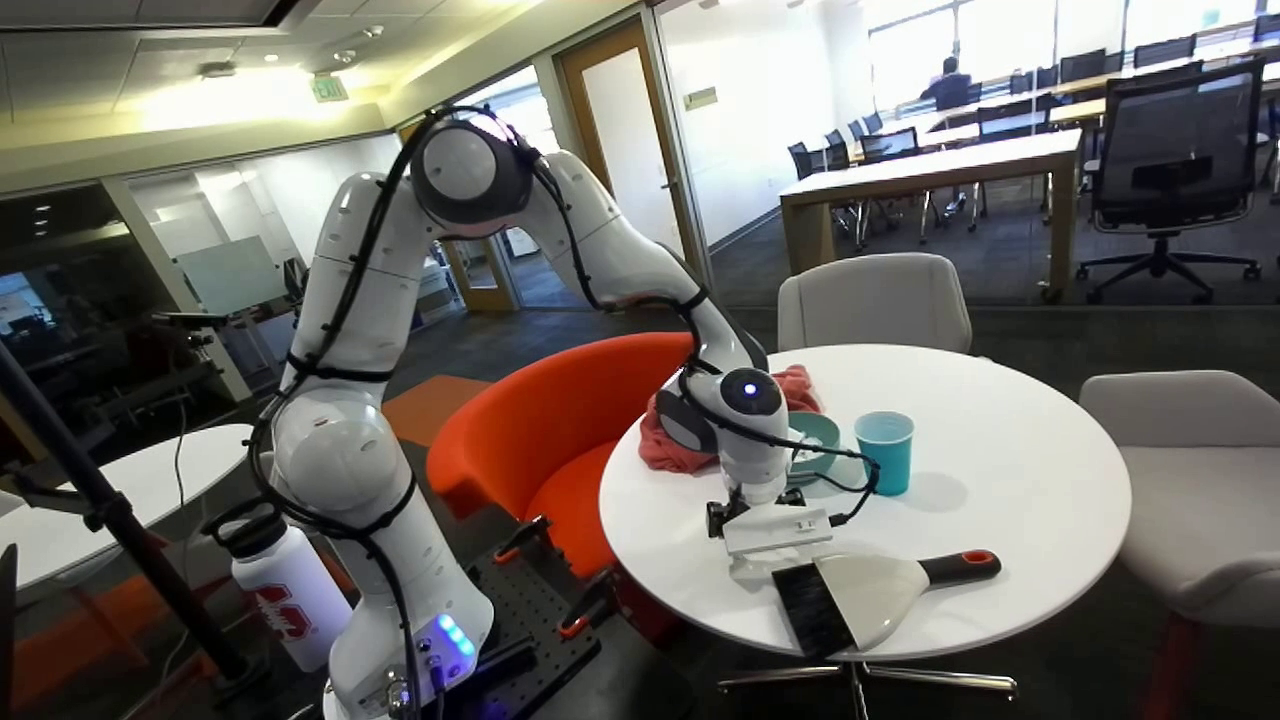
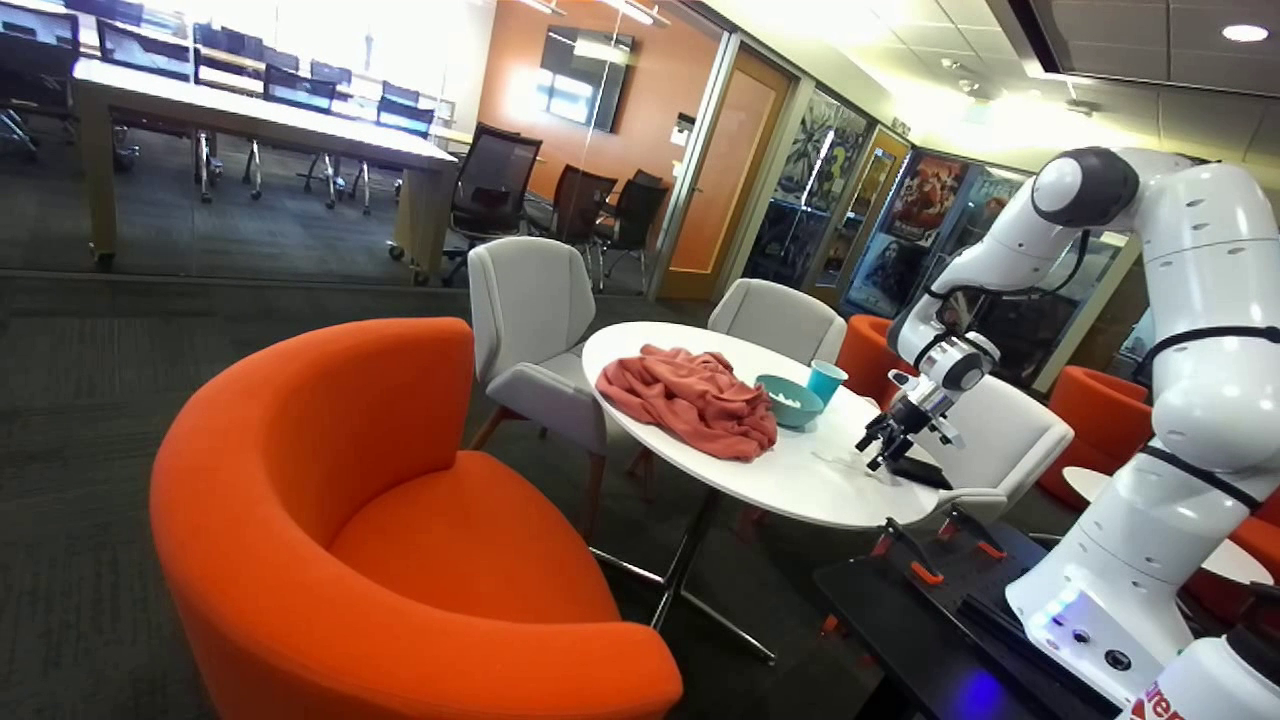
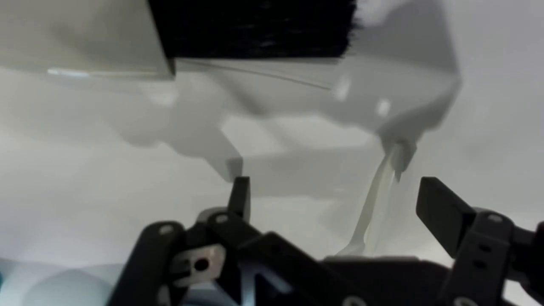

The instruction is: Use the white spoon to stir the contents in the bowl

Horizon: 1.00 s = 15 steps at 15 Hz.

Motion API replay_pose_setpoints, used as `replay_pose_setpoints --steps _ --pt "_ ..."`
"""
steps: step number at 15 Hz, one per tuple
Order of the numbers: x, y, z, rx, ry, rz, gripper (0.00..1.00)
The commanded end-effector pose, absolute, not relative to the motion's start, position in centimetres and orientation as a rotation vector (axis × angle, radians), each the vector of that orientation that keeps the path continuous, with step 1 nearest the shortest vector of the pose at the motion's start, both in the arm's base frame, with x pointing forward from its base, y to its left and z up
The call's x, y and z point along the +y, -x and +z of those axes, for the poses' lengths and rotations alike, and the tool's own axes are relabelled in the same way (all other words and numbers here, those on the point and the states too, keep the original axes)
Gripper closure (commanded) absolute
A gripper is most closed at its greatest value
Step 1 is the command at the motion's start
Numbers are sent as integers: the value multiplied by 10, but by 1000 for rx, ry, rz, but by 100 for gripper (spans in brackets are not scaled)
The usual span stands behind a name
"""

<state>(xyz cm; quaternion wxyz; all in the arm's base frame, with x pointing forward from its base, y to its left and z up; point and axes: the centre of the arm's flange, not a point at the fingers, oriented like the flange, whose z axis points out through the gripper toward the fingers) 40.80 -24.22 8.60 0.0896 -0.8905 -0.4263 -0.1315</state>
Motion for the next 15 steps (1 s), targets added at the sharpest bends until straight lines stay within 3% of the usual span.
replay_pose_setpoints --steps 1,8,15 --pt "-230 -399 89 -1291 2695 -434 0" --pt "-206 -383 91 -1293 2704 -561 0" --pt "-199 -366 92 -1263 2682 -472 0"
